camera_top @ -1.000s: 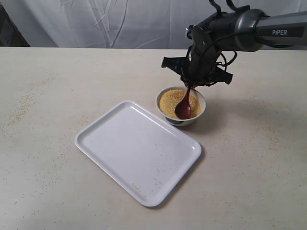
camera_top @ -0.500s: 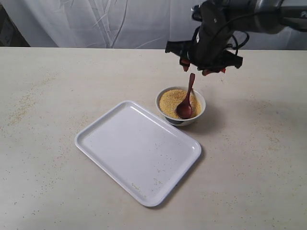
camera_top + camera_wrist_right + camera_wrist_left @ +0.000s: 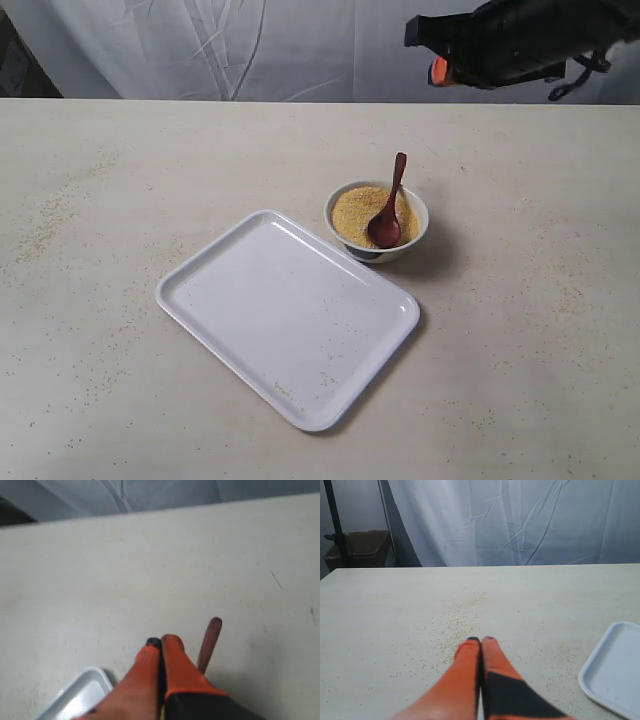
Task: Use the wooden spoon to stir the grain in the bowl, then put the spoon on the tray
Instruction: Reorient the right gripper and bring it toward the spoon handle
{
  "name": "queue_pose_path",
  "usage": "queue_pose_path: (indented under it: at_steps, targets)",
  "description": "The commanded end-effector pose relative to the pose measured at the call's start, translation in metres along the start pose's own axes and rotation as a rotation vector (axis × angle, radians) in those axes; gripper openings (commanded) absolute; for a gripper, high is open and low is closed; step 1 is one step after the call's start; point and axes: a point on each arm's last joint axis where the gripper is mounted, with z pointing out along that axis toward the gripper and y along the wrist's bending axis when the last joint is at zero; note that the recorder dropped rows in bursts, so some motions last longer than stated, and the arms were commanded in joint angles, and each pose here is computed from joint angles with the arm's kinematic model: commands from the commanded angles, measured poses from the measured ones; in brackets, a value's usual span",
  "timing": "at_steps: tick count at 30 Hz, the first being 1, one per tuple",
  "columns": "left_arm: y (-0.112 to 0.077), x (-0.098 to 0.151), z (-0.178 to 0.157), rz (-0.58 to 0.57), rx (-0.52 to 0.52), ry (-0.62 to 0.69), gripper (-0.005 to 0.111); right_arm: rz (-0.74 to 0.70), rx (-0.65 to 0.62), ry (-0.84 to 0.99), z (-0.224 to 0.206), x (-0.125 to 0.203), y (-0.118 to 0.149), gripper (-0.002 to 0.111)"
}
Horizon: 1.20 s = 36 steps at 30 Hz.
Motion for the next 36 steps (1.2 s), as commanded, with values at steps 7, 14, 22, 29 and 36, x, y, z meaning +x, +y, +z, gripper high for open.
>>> queue_pose_path:
  at_steps: [7, 14, 22, 29, 36]
  targets:
    - [0.000, 0.001, 0.000, -0.006, 0.000, -0.006, 0.000, 0.201, 0.256, -0.184, -0.014, 0.057, -0.041, -0.001]
    - [0.000, 0.001, 0.000, -0.006, 0.000, -0.006, 0.000, -0.013, 0.244, -0.222, -0.010, 0.056, -0.006, -0.001]
    - [0.000, 0.001, 0.000, -0.006, 0.000, -0.006, 0.000, -0.726, 0.084, -0.423, -0.007, 0.083, 0.076, -0.001]
    - [0.000, 0.001, 0.000, -0.006, 0.000, -0.006, 0.000, 0.424, -0.019, -0.679, -0.011, 0.091, 0.041, -0.001]
    - [0.000, 0.001, 0.000, -0.006, 0.000, -0.006, 0.000, 0.399, -0.455, -0.390, 0.019, 0.103, 0.024, -0.001]
